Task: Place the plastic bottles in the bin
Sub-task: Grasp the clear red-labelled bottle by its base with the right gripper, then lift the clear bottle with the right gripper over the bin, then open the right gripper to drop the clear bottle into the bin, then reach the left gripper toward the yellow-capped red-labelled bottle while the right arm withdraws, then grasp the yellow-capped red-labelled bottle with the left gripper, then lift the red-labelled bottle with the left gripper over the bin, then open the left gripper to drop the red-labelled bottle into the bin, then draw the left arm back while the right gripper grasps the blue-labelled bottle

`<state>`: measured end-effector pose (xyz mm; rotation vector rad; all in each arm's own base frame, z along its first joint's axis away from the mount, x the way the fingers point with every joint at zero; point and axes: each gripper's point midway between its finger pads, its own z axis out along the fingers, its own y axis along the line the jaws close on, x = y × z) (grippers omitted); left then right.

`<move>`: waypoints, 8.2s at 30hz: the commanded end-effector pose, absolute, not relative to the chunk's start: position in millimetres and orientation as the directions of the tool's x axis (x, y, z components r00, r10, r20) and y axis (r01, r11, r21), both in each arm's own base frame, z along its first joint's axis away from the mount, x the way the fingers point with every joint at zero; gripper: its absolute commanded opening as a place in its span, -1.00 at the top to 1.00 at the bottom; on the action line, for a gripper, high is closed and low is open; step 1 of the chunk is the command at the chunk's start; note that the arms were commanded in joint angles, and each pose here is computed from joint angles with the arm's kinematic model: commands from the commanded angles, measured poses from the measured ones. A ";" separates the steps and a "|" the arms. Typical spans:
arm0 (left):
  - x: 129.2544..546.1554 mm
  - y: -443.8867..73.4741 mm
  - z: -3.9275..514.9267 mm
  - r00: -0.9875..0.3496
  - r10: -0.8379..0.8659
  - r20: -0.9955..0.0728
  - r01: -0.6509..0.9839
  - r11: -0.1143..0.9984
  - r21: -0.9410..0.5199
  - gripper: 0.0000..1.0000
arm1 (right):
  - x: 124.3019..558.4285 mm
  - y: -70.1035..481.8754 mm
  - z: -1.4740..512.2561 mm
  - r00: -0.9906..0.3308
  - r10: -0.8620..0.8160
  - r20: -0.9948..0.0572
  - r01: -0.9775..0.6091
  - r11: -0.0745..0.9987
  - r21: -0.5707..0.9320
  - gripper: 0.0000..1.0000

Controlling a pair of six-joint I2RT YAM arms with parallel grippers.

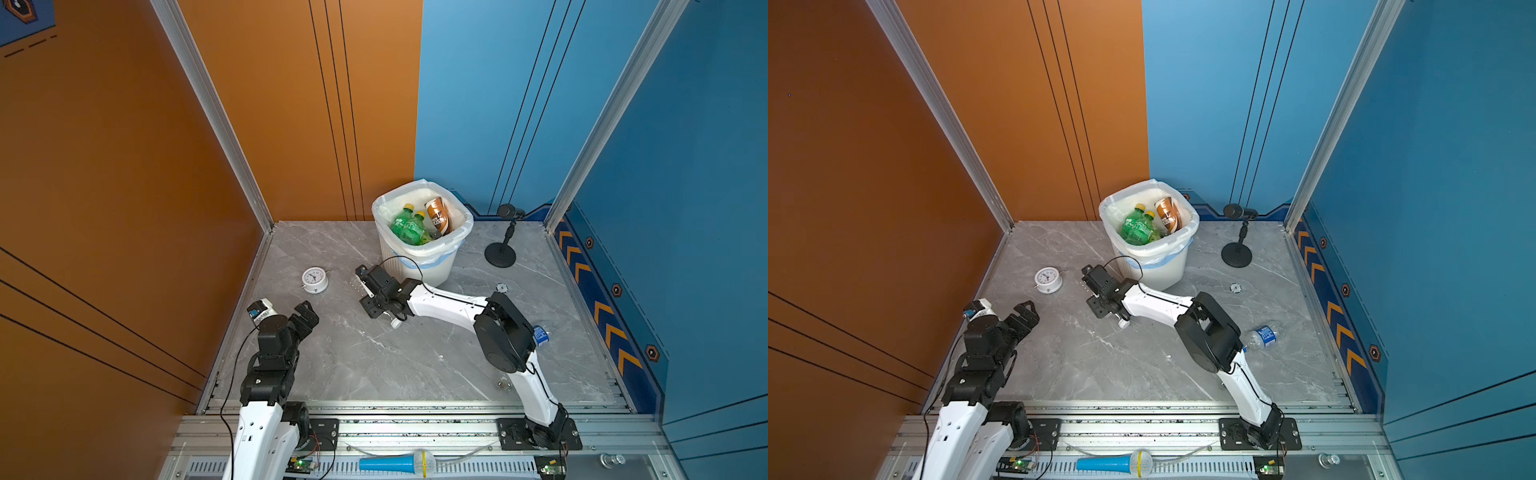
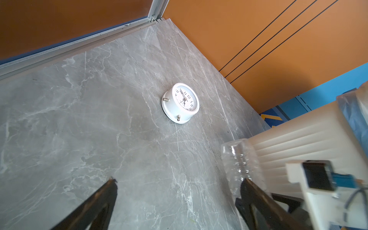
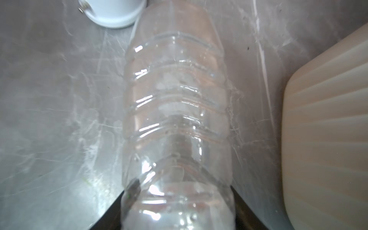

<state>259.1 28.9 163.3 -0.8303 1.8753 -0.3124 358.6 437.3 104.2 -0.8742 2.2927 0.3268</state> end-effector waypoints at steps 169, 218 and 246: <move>229.1 -407.8 260.1 -0.690 0.042 -0.723 0.503 0.746 -0.437 -0.11 | 294.5 -45.5 207.1 -0.325 0.622 -0.712 0.333 0.780 0.529 -0.99; 407.0 -217.4 434.8 -0.304 -0.383 -0.872 0.346 0.808 -0.476 -0.95 | 308.9 -10.3 202.6 -0.484 0.544 -0.685 0.330 0.839 0.433 -0.99; 325.3 -96.1 236.7 -0.340 -0.267 -0.902 0.011 0.958 -0.288 -0.95 | 224.1 -33.3 79.3 -0.508 0.785 -0.355 0.696 0.617 0.367 -0.99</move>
